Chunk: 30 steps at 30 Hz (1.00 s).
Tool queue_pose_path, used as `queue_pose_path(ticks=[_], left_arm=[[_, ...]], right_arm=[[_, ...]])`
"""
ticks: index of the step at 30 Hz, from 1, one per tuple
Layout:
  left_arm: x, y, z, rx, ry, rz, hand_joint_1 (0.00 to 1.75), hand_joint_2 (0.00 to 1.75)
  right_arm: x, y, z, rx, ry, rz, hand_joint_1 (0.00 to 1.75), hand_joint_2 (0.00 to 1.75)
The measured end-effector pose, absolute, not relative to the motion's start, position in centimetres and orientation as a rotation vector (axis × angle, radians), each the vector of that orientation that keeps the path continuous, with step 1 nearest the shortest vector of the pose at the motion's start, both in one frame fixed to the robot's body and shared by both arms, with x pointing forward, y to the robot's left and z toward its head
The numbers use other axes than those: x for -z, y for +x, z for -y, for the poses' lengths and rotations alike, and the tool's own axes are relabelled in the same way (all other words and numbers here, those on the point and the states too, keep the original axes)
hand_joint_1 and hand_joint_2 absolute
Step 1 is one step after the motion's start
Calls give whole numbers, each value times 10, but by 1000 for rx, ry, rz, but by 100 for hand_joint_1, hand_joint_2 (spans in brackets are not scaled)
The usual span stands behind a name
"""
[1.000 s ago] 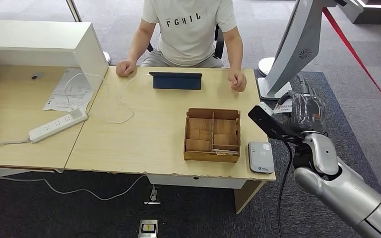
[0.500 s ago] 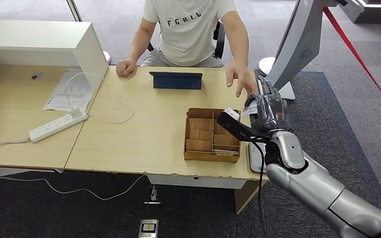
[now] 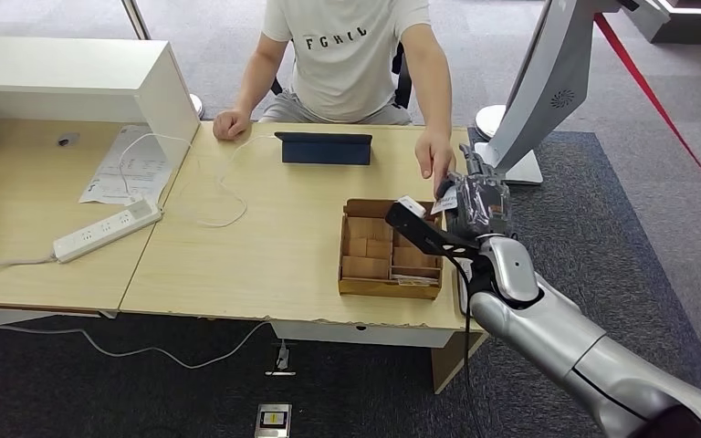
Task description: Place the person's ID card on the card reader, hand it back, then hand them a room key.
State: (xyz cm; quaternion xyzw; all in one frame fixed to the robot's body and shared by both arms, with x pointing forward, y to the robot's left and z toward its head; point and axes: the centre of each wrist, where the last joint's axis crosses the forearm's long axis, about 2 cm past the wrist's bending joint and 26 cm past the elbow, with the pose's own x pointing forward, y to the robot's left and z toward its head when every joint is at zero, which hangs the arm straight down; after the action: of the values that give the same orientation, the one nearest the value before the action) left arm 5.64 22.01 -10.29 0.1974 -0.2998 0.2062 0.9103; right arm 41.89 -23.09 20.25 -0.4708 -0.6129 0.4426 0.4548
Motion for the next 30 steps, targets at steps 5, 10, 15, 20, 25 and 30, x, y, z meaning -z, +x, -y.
queue_pose_path(ticks=[5,10,15,20,25,30], left_arm=[[103,56,-220,-421,418,612,0,0],[103,56,-219,-420,419,608,0,0],[102,56,-218,-427,425,595,0,0],[102,55,-217,-438,435,577,0,0],[102,55,-217,-449,441,573,0,0],[102,54,-217,-452,451,576,0,0]], right_arm=[[-199,419,231,-1099,-1166,1492,98,175],[-196,419,230,-1093,-1176,1488,0,0],[-194,419,231,-1089,-1174,1483,0,0],[-194,420,233,-1077,-1185,1472,0,0],[-198,418,238,-1007,-1171,1517,0,0],[-196,405,247,-960,-1119,1582,0,0]])
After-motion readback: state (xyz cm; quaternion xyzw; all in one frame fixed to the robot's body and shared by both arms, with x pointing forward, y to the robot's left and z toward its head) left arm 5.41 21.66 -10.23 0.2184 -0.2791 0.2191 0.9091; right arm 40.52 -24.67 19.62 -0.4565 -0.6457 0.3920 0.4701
